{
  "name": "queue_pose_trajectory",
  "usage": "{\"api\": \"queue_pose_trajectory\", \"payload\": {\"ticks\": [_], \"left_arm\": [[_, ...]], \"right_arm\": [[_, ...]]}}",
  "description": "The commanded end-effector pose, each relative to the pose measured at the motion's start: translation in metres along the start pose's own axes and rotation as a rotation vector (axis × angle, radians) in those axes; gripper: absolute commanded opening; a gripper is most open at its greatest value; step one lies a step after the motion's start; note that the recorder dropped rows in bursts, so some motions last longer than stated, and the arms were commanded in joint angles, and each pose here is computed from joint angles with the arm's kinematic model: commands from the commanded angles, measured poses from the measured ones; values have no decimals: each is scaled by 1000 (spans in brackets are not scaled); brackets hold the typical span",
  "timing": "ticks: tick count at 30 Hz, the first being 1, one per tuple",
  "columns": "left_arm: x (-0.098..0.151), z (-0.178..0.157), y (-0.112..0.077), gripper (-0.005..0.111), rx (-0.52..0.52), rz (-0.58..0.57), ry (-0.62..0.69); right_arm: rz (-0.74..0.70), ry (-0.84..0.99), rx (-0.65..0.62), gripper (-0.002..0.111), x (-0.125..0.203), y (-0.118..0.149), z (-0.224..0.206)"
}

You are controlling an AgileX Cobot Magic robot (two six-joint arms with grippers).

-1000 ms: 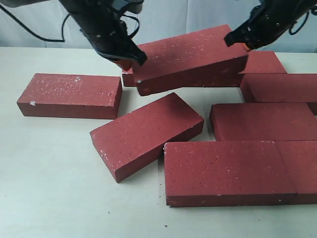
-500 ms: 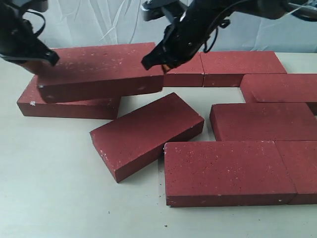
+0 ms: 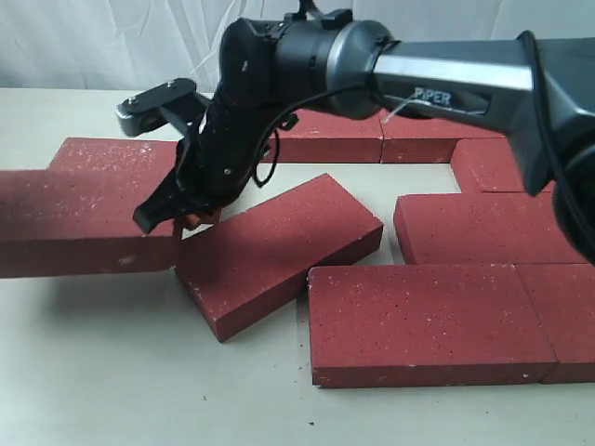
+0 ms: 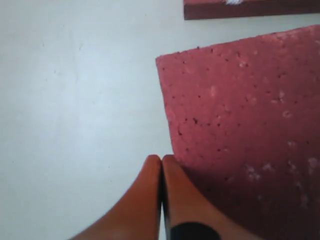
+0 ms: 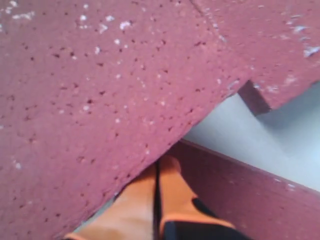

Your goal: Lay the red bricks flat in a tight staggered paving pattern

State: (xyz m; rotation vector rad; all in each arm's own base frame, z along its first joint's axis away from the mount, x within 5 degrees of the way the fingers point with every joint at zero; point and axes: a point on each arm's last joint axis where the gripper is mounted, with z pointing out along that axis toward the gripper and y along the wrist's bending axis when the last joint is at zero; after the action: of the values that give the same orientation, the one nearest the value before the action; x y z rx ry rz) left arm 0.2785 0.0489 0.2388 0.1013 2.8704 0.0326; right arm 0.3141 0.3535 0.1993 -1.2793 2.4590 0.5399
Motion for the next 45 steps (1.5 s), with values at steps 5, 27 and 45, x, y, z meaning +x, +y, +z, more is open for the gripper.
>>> {"api": "queue_pose_trajectory", "payload": {"ticks": [5,27,45], "left_arm": [[21,28,-2,0,16,-155,-36],[10,25,13,0,-137,-149,-172],[2,10,4,0,-53,-231,-305]], "right_arm": [[29,-112,-98,-1,-13,47,33],[-121,-59,-21,-1,-16,50,6],[-216,49,68,-1,-5,23,15]]}}
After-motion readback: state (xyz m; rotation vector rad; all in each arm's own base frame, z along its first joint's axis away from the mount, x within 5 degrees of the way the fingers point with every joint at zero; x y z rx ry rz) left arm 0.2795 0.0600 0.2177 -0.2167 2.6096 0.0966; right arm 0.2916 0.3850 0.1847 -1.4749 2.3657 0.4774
